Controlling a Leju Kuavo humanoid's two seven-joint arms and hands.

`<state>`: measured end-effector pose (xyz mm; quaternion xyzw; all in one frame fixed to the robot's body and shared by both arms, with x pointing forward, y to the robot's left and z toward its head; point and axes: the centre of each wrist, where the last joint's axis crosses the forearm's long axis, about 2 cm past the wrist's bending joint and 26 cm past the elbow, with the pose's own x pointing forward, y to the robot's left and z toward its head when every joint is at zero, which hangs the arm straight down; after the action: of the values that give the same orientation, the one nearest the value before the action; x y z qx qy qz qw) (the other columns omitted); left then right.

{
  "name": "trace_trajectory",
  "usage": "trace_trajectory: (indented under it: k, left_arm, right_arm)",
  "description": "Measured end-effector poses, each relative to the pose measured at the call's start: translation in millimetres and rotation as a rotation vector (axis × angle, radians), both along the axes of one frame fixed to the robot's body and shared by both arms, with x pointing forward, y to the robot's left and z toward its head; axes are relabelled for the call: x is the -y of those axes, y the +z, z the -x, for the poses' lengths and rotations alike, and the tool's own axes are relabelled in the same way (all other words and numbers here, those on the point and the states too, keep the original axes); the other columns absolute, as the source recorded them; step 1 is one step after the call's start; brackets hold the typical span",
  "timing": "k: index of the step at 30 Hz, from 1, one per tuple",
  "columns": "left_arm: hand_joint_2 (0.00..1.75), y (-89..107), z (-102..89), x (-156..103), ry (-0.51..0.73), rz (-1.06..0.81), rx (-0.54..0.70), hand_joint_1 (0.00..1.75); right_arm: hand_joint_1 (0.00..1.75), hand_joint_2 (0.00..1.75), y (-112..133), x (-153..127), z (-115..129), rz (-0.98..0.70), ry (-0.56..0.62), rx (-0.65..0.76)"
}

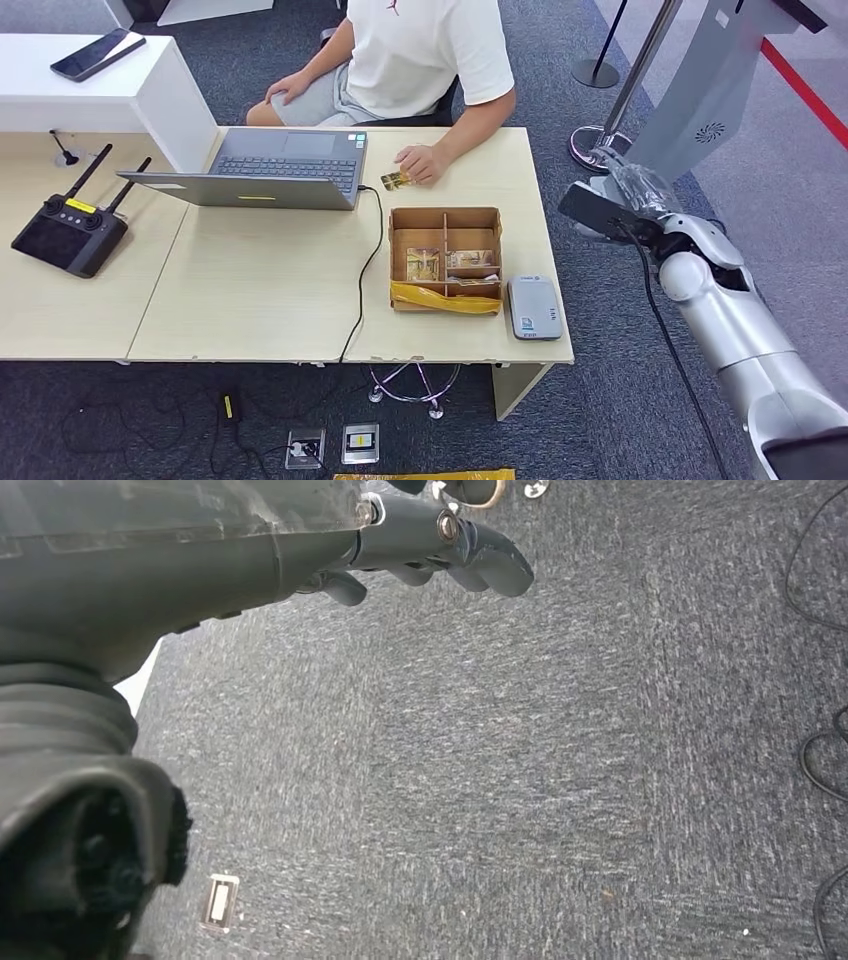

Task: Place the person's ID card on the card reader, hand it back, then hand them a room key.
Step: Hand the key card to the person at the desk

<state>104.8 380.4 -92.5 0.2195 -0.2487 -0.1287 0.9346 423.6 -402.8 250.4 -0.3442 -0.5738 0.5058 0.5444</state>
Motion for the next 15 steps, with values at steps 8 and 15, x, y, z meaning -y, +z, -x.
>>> trace_trajectory:
  k: [8,15]
  left_arm:
    - [0.00,0.3,-1.7,0,-0.003,0.010,0.000,0.00]
    - [0.00,0.8,-4.3,1,-0.002,0.017,0.003,0.00]
  right_arm:
    - [0.00,1.75,-36,5,59,0.100,-0.002,-0.083]
    - [0.00,1.75,-54,-27,63,0.152,0.044,-0.001]
